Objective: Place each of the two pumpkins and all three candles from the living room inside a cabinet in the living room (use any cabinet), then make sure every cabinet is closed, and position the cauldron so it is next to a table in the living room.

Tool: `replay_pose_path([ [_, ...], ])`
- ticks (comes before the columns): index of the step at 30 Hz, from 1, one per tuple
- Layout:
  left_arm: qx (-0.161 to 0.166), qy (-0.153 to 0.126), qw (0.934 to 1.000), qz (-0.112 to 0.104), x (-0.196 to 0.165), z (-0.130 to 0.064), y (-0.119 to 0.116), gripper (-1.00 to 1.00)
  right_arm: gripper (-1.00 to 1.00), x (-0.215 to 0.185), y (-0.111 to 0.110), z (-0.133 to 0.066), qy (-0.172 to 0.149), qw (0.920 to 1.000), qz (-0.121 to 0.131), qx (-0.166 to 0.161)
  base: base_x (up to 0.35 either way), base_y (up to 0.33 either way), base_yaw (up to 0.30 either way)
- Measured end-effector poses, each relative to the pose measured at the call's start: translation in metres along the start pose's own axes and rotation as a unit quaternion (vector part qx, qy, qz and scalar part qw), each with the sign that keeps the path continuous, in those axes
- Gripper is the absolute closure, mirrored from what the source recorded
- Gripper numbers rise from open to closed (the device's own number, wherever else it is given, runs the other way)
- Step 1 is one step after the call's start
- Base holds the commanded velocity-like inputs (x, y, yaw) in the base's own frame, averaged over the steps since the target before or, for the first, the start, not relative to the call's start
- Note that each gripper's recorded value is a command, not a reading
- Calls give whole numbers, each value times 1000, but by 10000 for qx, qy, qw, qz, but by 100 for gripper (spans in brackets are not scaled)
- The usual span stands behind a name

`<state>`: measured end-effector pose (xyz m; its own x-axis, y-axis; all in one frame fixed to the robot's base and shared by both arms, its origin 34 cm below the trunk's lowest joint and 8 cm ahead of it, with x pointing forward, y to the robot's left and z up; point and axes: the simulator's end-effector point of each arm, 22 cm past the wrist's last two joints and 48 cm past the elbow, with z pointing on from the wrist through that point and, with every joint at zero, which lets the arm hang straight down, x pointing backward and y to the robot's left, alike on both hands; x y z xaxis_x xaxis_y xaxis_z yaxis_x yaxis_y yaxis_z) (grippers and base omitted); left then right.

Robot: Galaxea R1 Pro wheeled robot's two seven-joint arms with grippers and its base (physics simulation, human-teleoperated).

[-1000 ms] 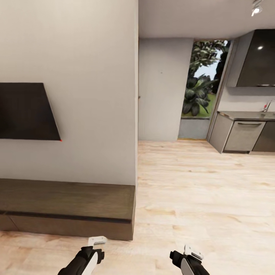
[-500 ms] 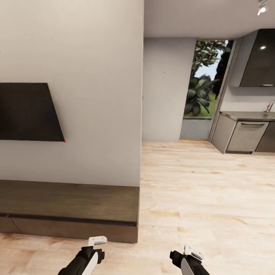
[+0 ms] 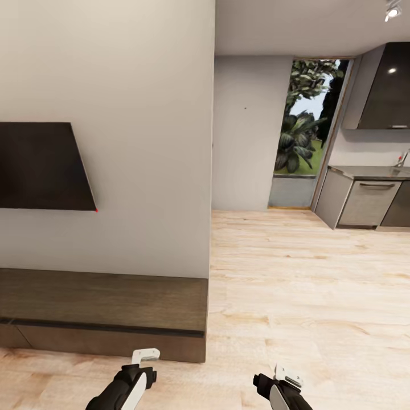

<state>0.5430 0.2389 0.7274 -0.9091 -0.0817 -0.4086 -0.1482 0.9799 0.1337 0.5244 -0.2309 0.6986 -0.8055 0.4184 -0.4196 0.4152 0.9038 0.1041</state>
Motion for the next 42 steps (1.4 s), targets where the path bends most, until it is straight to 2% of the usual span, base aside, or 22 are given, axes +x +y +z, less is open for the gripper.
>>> replay_pose_path([
  [10, -5, -49, 10000, -7, -2, 9, -1, -100, -100, -3, 1, 10, -97, 10000, -25, -1, 0, 0, 0],
  [11, -11, -129, 9999, -31, -6, 10, 0, -100, -100, -8, 0, 10, -209, 9998, -20, 2, 0, 0, 0],
  [15, -2, -349, 9993, -101, -15, 14, -2, -100, -100, -12, 0, 14, -319, 9995, -12, 9, 0, 0, 0],
  [31, -26, -450, 9989, -147, -16, 31, -2, -100, -100, -8, 0, 31, -330, 9994, 82, 9, 0, 0, 0],
  [38, -26, -719, 9971, -243, -26, 37, -2, -100, -100, -6, -1, 39, -332, 9994, 94, 15, 0, 0, 0],
  [42, -36, -770, 9966, -285, -28, 42, -1, -100, -100, -6, -1, 44, -337, 9994, 105, 5, 0, 0, 0],
])
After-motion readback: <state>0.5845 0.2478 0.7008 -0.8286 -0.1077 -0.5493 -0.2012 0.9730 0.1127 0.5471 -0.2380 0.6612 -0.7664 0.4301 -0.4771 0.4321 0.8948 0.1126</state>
